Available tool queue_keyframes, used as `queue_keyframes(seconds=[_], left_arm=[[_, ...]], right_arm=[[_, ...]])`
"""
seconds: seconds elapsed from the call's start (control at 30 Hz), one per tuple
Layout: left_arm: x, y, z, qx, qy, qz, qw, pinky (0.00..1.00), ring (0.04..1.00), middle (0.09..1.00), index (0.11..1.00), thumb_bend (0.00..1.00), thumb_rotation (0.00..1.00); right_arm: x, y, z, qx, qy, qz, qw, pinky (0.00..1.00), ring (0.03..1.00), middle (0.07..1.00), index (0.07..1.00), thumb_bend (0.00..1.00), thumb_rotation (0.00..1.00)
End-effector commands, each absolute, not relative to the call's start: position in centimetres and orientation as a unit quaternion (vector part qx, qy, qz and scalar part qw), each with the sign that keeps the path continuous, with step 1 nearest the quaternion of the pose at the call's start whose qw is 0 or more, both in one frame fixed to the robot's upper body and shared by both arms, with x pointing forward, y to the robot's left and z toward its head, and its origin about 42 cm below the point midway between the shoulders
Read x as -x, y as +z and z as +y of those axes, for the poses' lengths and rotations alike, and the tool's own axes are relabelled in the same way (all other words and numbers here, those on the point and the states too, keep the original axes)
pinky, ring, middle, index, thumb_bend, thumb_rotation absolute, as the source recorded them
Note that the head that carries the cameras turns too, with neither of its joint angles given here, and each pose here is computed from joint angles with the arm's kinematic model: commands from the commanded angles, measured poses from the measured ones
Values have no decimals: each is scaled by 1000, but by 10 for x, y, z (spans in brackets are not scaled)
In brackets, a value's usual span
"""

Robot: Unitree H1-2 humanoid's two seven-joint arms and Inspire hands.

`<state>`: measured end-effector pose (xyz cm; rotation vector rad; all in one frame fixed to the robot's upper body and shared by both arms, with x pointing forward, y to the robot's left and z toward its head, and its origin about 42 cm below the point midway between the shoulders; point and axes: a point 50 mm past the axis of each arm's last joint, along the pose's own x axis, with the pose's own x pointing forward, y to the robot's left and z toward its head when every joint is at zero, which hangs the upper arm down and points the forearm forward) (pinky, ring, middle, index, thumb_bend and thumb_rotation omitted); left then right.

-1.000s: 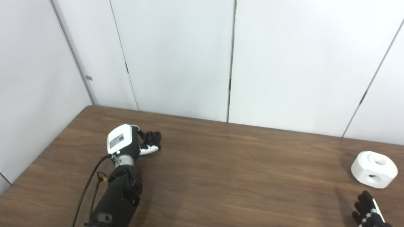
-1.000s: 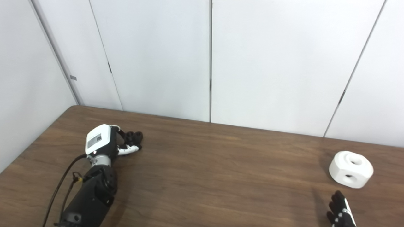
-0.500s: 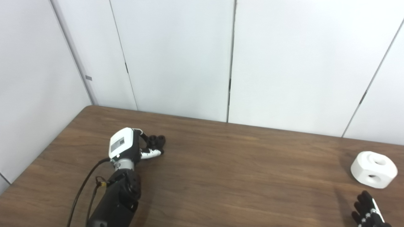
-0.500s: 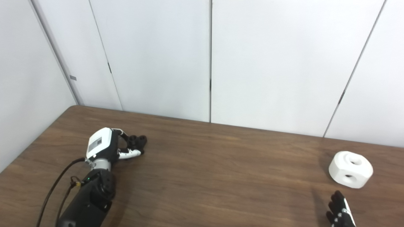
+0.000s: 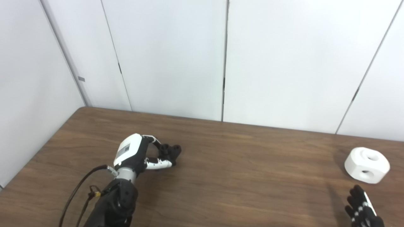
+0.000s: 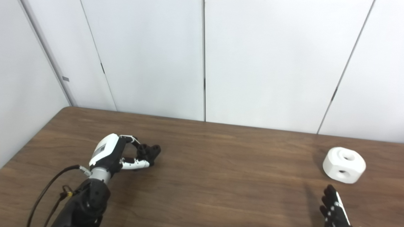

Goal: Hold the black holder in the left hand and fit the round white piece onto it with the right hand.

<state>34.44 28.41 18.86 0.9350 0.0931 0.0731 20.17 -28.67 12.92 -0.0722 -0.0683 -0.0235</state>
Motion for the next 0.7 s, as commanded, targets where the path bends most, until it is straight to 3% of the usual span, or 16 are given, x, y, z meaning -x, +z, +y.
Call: queue_keyframes(seconds=[0.0, 0.33, 0.67], left_arm=[[-333, 215, 281, -450, 28, -23, 892, 798, 891, 821, 489, 512, 56], [-289, 208, 258, -451, -35, -67, 890, 785, 890, 828, 490, 507, 64], [-250, 207, 228, -483, -86, -113, 864, 816, 897, 827, 491, 508, 64]], right_arm=[[-135, 117, -286, 47, -32, 13, 998, 1000, 1000, 1000, 1000, 711, 1000], [-136, 125, -285, 63, -28, 7, 998, 1000, 1000, 991, 989, 676, 1000], [-138, 134, -280, 74, -23, 1, 997, 1000, 1000, 978, 971, 664, 1000]])
